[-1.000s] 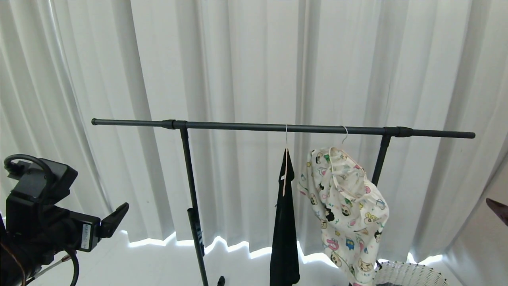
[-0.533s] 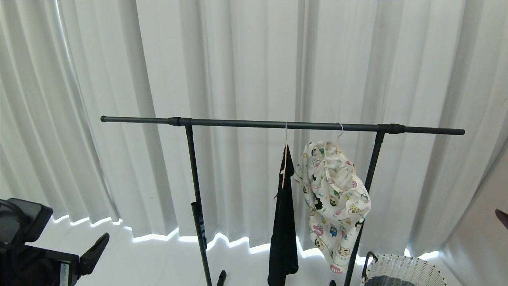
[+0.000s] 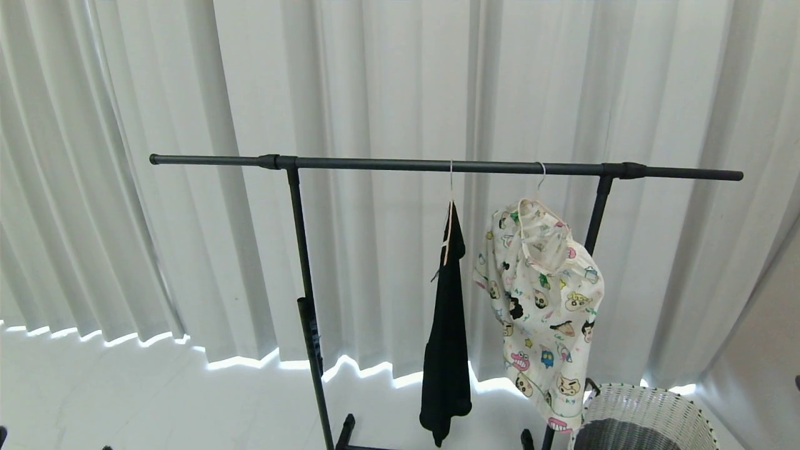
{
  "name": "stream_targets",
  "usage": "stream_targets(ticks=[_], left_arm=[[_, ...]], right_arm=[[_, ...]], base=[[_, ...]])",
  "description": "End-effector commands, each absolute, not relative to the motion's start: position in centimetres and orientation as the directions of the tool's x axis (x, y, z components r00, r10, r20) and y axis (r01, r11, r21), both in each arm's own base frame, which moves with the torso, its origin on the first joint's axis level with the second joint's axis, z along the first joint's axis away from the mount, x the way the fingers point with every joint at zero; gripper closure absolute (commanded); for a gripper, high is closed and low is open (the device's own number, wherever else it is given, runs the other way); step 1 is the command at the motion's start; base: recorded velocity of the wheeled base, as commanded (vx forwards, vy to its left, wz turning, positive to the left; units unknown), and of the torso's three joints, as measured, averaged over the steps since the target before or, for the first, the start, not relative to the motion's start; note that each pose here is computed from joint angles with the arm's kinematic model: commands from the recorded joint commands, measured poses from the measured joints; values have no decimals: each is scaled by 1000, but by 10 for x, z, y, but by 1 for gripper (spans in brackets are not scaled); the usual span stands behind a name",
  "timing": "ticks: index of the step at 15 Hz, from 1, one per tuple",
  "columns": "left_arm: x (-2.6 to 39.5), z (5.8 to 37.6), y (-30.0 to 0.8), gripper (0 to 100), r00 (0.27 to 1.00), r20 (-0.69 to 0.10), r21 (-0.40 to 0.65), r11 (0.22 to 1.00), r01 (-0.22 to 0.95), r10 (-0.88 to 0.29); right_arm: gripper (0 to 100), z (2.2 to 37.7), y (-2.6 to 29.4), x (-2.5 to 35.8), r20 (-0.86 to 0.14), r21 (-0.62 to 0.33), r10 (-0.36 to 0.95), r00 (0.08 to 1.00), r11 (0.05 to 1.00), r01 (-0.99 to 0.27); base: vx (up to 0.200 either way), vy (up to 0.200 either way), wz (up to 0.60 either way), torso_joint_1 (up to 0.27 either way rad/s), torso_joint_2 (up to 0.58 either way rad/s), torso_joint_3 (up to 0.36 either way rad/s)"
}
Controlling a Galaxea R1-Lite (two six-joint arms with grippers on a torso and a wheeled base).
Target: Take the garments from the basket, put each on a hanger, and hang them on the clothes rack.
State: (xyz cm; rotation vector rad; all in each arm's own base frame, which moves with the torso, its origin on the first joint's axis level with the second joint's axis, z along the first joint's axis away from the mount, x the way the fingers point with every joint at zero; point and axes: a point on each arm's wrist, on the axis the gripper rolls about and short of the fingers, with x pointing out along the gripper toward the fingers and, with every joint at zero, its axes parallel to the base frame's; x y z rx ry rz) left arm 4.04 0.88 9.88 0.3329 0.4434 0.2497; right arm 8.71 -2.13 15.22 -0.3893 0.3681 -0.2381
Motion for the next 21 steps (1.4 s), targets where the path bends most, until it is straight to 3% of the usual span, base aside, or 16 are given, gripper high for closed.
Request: stream_targets(ticks=[1, 6, 12, 16, 18, 21], left_arm=[[-3, 88, 5, 0, 898, -238, 358, 893, -273, 370], [-19, 85, 3, 0, 918, -65, 322, 879, -353, 392], [-18, 85, 3, 0, 919, -68, 283, 890, -356, 389], [-18, 85, 3, 0, 923, -70, 284, 895, -345, 378], [-18, 85, 2, 0, 942, -71, 253, 919, -301, 328], [-17, 81, 0, 0, 991, -83, 81, 992, -96, 102]], right_arm=[[0, 138, -20, 64, -274, -410, -340, 900, 888, 210], [0, 108, -11, 32, -215, -406, -328, 920, 887, 221], [0, 88, 0, 3, -208, -416, -194, 959, 905, 93], [0, 87, 4, -15, 2, -394, -209, 978, 899, 192], [0, 90, 4, -14, 23, -361, -235, 972, 904, 228], [0, 89, 4, -14, 14, -315, -236, 972, 921, 228]], base=[[0, 0, 0, -242, 530, 290], [0, 0, 0, -228, 519, 290], [0, 0, 0, -201, 486, 286], [0, 0, 0, -139, 359, 220], [0, 0, 0, -29, 83, 56], [0, 0, 0, 0, 0, 0]])
